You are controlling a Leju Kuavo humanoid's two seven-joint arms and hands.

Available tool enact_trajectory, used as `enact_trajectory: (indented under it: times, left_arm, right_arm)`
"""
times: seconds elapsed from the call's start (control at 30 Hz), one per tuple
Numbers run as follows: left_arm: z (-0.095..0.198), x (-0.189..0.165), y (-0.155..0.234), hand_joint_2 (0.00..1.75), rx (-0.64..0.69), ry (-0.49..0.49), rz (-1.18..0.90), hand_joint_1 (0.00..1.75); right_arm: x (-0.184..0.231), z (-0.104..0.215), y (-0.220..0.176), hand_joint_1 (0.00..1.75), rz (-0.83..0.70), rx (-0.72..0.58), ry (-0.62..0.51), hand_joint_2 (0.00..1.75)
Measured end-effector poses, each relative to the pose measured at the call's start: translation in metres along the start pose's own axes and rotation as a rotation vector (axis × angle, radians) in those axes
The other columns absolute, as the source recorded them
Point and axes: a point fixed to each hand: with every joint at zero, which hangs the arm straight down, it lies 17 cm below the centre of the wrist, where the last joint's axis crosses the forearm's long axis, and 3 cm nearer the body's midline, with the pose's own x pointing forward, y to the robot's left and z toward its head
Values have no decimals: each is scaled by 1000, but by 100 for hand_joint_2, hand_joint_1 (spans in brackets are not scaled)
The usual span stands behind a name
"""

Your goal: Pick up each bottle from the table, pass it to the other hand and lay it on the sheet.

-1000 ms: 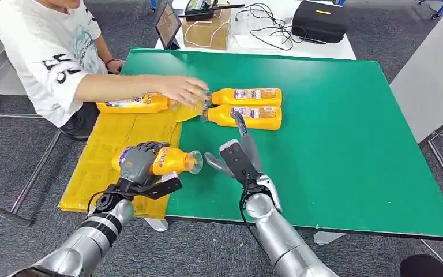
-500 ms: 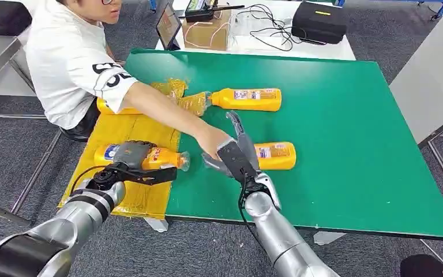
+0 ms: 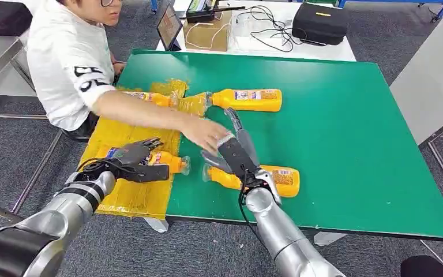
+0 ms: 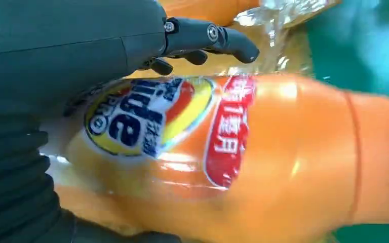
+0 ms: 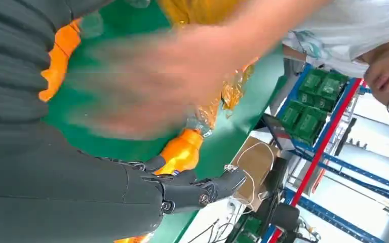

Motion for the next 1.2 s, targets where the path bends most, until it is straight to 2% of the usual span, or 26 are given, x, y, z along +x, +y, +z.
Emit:
enact_trajectory:
  times: [0.13, 0.27, 0.3, 0.5, 0.67, 0.7, 0.93, 1.2]
  left_arm:
    - [9, 7, 3, 175, 45, -101, 129, 0]
    - [18, 14, 16, 175, 147, -185, 271, 0]
    - [20, 16, 20, 175, 184, -198, 327, 0]
    - [46, 24, 45, 175, 438, -284, 698, 0]
    - [67, 31, 48, 175, 563, -318, 787, 0]
    - [70, 35, 49, 175, 578, -331, 803, 0]
    - [84, 66, 61, 175, 629, -448, 960, 0]
    - [90, 92, 77, 175, 667, -537, 1042, 0]
  right_arm:
    - [-3, 1, 1, 0, -6, 7, 0, 175]
    - [-6, 1, 0, 0, -2, 7, 0, 175]
    - [-6, 2, -1, 0, 4, 6, -2, 0]
    - [-15, 6, 0, 0, 57, 20, 3, 0]
    - [-29, 13, 4, 0, 126, 47, 36, 0]
    - [-34, 16, 4, 0, 140, 53, 46, 175]
    - [-80, 53, 6, 0, 289, 109, 158, 175]
    - [-121, 86, -28, 0, 504, 120, 259, 175]
